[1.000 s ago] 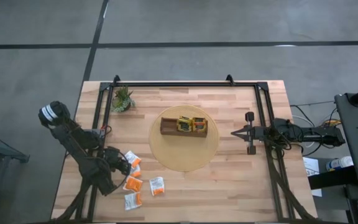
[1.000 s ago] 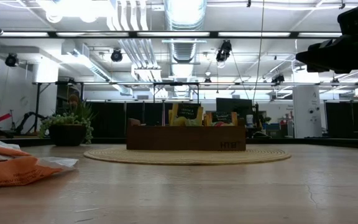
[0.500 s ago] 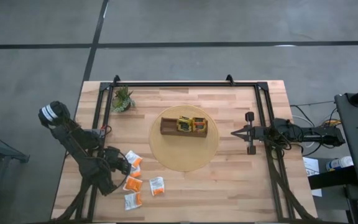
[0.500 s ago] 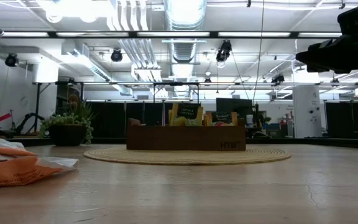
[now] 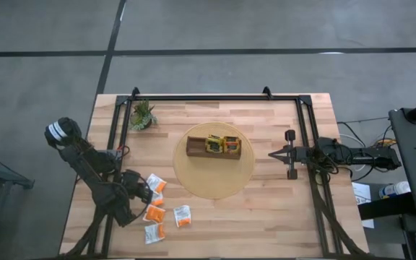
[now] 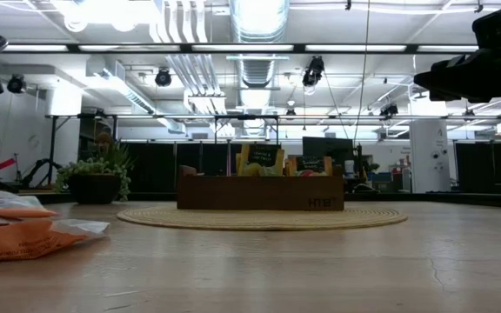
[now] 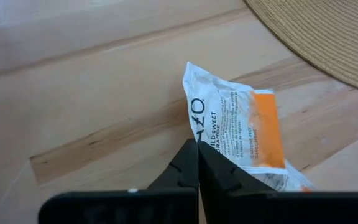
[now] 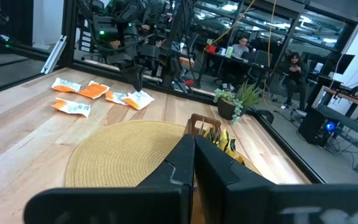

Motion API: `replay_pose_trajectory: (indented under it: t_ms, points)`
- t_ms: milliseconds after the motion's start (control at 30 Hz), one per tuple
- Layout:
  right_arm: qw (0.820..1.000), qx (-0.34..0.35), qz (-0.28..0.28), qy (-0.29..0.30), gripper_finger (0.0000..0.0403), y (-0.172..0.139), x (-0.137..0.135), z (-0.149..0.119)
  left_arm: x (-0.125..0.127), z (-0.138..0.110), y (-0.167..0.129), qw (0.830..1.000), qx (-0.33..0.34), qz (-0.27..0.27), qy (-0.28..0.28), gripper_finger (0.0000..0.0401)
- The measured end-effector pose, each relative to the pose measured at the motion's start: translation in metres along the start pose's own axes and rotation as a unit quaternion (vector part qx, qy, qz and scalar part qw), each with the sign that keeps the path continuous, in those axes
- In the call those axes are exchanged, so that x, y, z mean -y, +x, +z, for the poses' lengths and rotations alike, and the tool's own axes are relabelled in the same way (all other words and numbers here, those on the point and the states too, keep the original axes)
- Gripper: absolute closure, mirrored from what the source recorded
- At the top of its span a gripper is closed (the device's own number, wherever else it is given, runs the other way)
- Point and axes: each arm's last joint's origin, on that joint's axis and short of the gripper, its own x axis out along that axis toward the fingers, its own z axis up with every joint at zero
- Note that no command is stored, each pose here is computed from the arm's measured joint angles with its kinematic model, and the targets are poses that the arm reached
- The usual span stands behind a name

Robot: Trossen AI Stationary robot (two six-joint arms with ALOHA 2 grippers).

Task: Pick & Place Tea
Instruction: Put the white tea bag into the left section of the wooden organizer

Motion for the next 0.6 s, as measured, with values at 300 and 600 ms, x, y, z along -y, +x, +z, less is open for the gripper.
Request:
replay_pose_trajectory:
  t_ms: [300, 600]
  points:
    - [1.0, 0.0, 0.0, 0.0, 0.0394, 0.0, 0.0, 0.0, 0.014, 0.006, -0.006, 0.996, 0.029, -0.022, 0.081, 0.0401]
    - [1.0, 0.0, 0.0, 0.0, 0.0394, 0.0, 0.0, 0.0, 0.048, 0.026, -0.017, 0.983, 0.084, -0.05, 0.158, 0.0401]
